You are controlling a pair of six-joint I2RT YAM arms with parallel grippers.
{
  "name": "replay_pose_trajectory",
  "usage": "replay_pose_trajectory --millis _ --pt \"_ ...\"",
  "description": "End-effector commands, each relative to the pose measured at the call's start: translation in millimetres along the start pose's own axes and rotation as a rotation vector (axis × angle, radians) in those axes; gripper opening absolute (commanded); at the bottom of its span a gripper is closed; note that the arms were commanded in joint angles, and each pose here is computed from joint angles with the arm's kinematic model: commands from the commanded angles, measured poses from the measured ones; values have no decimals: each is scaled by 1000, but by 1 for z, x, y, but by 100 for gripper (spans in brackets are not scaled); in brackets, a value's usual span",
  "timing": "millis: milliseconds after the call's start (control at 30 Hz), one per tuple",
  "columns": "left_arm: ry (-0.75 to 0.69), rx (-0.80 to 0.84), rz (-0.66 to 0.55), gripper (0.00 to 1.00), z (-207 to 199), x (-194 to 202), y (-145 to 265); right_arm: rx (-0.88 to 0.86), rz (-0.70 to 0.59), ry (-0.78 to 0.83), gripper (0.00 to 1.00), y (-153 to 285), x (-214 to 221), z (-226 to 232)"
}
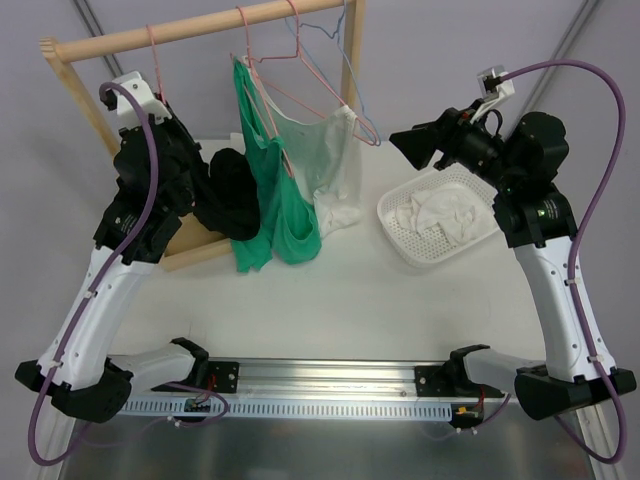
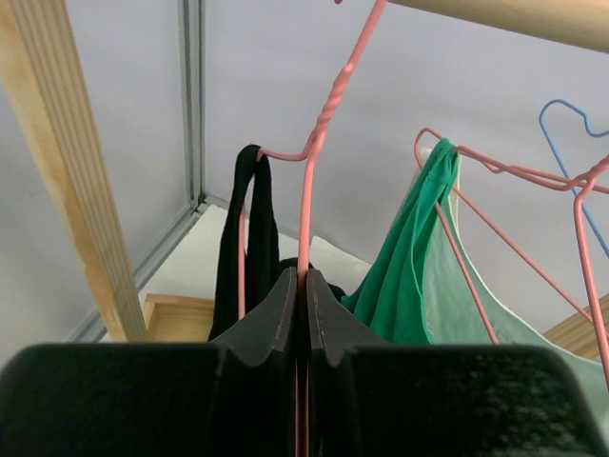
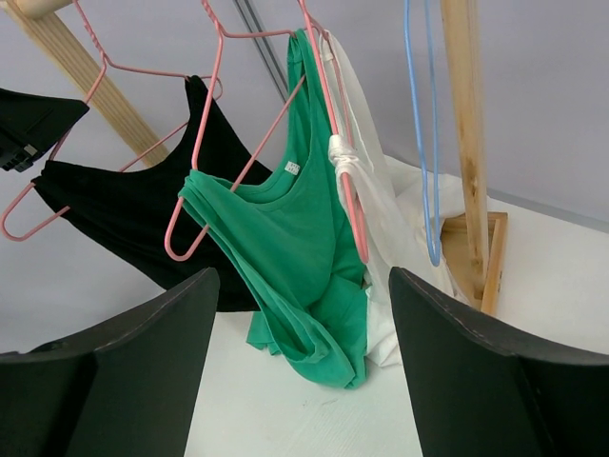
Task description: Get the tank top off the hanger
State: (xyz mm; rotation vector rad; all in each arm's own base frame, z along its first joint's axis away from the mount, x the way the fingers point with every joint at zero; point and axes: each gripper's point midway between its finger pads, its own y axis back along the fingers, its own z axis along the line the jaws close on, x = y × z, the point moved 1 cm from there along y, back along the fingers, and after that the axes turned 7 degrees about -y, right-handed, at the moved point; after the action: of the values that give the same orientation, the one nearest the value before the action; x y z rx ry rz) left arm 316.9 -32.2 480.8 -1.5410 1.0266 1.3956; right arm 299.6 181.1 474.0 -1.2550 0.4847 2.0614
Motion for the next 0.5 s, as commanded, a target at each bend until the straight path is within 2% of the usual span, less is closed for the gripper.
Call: replay_pose_trajectory --millis 0,33,200,467 --pt "60 19 -30 0 8 -9 5 -61 -47 27 76 8 -13 19" --pt "73 13 -34 0 12 -10 5 -67 -48 28 72 8 -14 20" --pt "177 98 -47 0 9 -18 8 -71 -49 26 73 6 -14 20" --pt "235 121 -38 0 14 -16 -7 -71 -50 31 74 7 -14 20"
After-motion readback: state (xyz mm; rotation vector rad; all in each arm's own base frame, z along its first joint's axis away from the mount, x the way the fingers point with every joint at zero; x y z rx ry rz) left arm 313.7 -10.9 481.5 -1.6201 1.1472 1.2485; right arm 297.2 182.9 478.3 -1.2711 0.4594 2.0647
